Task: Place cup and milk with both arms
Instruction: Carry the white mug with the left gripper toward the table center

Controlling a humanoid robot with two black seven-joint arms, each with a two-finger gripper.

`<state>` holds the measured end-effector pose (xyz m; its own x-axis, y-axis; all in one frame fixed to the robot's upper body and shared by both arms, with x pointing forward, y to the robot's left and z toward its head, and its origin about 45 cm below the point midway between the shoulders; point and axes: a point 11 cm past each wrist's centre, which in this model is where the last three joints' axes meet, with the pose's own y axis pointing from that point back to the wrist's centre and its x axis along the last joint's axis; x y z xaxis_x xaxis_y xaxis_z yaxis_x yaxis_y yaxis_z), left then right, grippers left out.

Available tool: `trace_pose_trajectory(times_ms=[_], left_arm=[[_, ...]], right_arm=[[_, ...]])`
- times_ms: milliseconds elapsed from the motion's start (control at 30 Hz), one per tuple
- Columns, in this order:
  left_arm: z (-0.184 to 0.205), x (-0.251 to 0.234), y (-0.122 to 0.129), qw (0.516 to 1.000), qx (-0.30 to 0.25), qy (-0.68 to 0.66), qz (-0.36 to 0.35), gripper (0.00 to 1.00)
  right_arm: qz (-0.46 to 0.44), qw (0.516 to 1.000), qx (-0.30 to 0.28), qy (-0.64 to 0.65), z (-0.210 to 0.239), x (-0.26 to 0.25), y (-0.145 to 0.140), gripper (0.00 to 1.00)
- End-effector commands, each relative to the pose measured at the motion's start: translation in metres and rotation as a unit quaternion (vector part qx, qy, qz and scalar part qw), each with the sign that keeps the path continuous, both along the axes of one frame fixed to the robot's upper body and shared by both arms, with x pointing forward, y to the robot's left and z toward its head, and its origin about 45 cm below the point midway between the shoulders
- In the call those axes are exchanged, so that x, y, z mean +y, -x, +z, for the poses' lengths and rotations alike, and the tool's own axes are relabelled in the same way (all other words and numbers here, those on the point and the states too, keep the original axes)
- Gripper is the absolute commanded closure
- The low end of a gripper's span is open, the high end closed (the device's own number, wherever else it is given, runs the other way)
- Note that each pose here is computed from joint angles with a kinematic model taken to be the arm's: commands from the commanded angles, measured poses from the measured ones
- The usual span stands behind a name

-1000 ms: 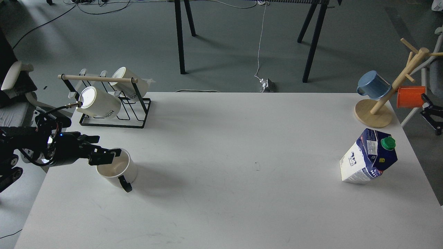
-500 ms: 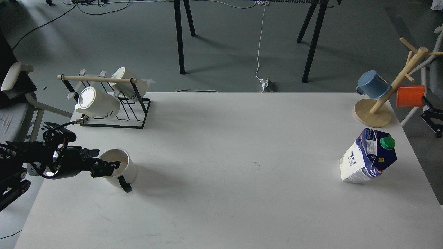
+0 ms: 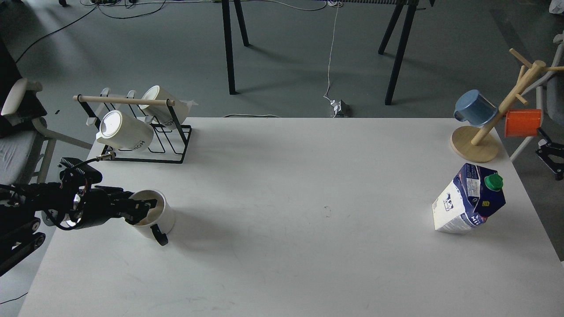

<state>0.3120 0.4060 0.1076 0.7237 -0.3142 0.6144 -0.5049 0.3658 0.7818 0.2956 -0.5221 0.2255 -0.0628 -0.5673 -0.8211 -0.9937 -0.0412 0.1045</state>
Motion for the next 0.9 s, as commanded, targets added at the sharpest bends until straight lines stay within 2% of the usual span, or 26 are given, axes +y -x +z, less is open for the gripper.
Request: trace_pose_trajectory(times_ms=[0, 200, 333, 500, 667, 867], left_arm=[[0.002, -0.003, 0.005, 1.0, 0.003, 0.004, -0.008, 0.91], [0.038, -0.019, 0.003, 0.999, -0.01, 0.027, -0.036, 0.91], [0.067, -0.064, -0.001, 0.993, 0.025, 0.111, -0.039, 0.91], [0.079, -0.144, -0.021, 0.98, 0.025, 0.166, -0.104, 0.91], [0.046, -0.191, -0.042, 0.981, 0.024, 0.142, -0.129, 0.91], [0.012, -0.246, -0.038, 0.976, 0.051, 0.159, -0.142, 0.91]], right_arm=[[-0.001, 1.0, 0.002, 0.0, -0.001, -0.001, 0.002, 0.03], [-0.002, 1.0, 0.003, 0.0, -0.002, -0.001, 0.002, 0.04], [-0.003, 1.0, 0.005, 0.0, -0.003, -0.002, 0.003, 0.04], [-0.018, 1.0, 0.01, 0.006, -0.005, -0.013, 0.008, 0.04], [-0.043, 0.999, 0.019, 0.012, -0.01, -0.029, 0.014, 0.04], [-0.043, 0.999, 0.02, 0.013, -0.01, -0.03, 0.014, 0.04]])
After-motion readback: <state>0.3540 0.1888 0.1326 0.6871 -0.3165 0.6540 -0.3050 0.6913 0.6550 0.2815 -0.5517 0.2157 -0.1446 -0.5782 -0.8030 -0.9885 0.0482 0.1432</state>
